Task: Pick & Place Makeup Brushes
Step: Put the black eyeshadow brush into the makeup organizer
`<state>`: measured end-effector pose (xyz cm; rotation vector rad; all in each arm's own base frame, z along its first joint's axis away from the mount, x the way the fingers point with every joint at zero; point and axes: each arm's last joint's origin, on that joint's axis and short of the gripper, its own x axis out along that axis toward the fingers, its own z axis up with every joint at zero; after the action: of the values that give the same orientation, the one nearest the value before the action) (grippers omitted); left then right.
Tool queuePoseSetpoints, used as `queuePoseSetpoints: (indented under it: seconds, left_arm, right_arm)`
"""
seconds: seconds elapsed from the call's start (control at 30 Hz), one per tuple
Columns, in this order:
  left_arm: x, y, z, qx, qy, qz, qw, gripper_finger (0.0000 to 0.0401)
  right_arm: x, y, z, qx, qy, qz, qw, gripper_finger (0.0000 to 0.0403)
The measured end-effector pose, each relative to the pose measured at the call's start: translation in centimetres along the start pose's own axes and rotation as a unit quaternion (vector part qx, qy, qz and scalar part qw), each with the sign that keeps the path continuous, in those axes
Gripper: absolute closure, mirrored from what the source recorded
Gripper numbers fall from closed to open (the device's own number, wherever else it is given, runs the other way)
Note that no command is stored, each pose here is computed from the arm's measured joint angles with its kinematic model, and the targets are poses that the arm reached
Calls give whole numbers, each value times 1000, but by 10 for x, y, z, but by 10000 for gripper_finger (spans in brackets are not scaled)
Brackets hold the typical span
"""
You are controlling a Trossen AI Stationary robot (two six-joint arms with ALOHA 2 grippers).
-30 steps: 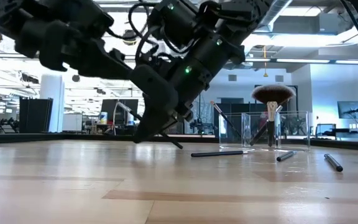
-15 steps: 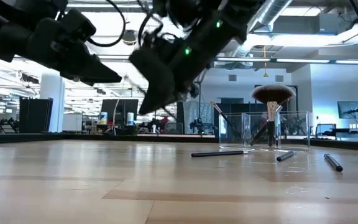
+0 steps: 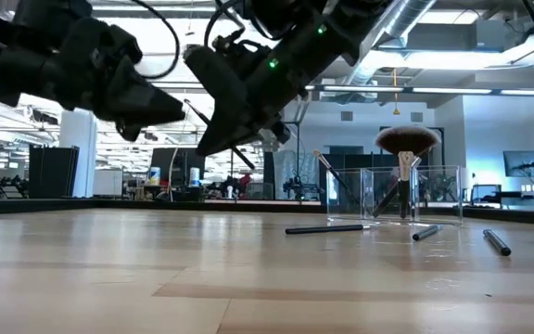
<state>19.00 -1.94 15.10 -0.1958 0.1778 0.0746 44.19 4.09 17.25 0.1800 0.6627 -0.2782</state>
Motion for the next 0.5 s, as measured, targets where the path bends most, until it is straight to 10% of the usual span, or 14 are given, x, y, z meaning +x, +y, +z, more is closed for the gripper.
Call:
queuePoseSetpoints:
  seconds: [0.5]
  left_arm:
    - [23,1,-11,-31,-46,10,998,291]
  right_arm:
    - [0,0,0,9,4,10,1000,403]
